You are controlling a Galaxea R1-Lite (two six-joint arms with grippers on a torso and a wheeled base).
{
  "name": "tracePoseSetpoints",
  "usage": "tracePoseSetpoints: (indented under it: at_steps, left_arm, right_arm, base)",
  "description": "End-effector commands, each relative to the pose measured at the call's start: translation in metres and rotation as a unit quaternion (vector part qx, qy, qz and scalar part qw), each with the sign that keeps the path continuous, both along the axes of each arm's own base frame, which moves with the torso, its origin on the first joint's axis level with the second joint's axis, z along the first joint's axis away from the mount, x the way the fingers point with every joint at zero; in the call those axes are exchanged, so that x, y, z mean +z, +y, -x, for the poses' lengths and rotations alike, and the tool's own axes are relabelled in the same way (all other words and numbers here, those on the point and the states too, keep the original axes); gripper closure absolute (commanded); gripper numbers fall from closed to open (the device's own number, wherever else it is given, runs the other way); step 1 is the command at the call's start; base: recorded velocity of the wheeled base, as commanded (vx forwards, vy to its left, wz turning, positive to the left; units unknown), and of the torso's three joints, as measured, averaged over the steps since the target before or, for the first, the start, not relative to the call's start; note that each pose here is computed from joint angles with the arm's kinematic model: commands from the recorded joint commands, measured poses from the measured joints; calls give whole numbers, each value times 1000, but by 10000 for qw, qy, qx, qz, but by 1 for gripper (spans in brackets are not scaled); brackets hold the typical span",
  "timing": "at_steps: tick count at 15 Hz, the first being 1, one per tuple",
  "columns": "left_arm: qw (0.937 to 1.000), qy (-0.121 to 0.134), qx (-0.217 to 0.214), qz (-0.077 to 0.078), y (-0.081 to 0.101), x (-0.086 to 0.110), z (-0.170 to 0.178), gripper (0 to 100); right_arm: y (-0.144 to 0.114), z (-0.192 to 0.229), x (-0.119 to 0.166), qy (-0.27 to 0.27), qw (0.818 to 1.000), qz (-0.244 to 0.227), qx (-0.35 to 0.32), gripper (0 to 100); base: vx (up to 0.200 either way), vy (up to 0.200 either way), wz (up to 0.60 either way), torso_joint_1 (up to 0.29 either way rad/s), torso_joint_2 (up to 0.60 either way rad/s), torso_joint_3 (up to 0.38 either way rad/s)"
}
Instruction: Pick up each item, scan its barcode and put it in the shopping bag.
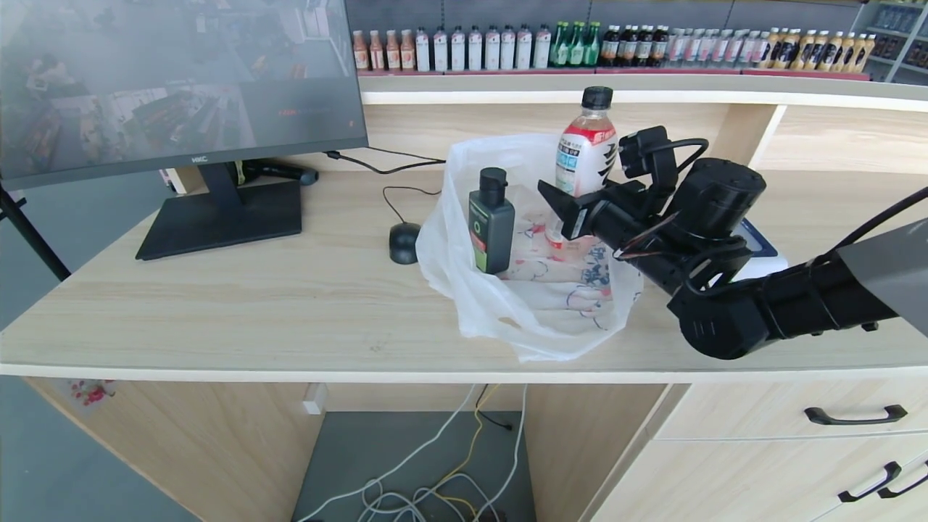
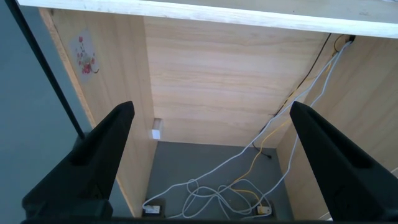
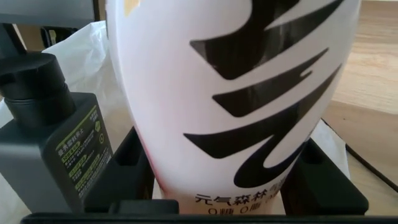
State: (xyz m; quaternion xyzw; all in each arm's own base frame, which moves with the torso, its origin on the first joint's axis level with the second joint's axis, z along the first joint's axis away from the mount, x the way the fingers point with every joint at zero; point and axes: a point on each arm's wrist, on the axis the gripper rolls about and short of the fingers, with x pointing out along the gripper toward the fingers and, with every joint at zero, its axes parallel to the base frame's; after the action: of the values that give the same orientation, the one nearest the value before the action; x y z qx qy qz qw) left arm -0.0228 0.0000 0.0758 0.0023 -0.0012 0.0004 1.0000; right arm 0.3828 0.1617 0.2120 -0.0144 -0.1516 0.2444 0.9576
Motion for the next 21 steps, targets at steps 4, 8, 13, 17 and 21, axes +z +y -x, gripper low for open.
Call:
tracePoseSetpoints:
  at_steps: [4, 8, 13, 17, 21]
  left_arm:
    - [10000, -4, 3, 0, 0, 0, 0, 0]
    - [10000, -4, 3, 0, 0, 0, 0, 0]
    - [10000, -4, 3, 0, 0, 0, 0, 0]
    - [10000, -4, 3, 0, 0, 0, 0, 0]
    - [10000, -4, -4, 0, 0, 0, 0, 0]
  right_arm:
    - [2, -10, -19, 163, 9998, 78, -30, 100]
    - [2, -11, -22, 156, 9998, 75, -30, 100]
    - [2, -11, -22, 99, 9999, 51, -31, 100]
    - [0, -9, -16, 3, 10000, 4, -36, 0]
    - [-8, 6, -4, -210, 9997, -83, -67, 0]
  base:
    - [0, 0, 0, 0, 0, 0]
    - [0, 0, 0, 0, 0, 0]
    - [0, 0, 0, 0, 0, 0]
    - [0, 0, 0, 0, 0, 0]
    - [0, 0, 0, 0, 0, 0]
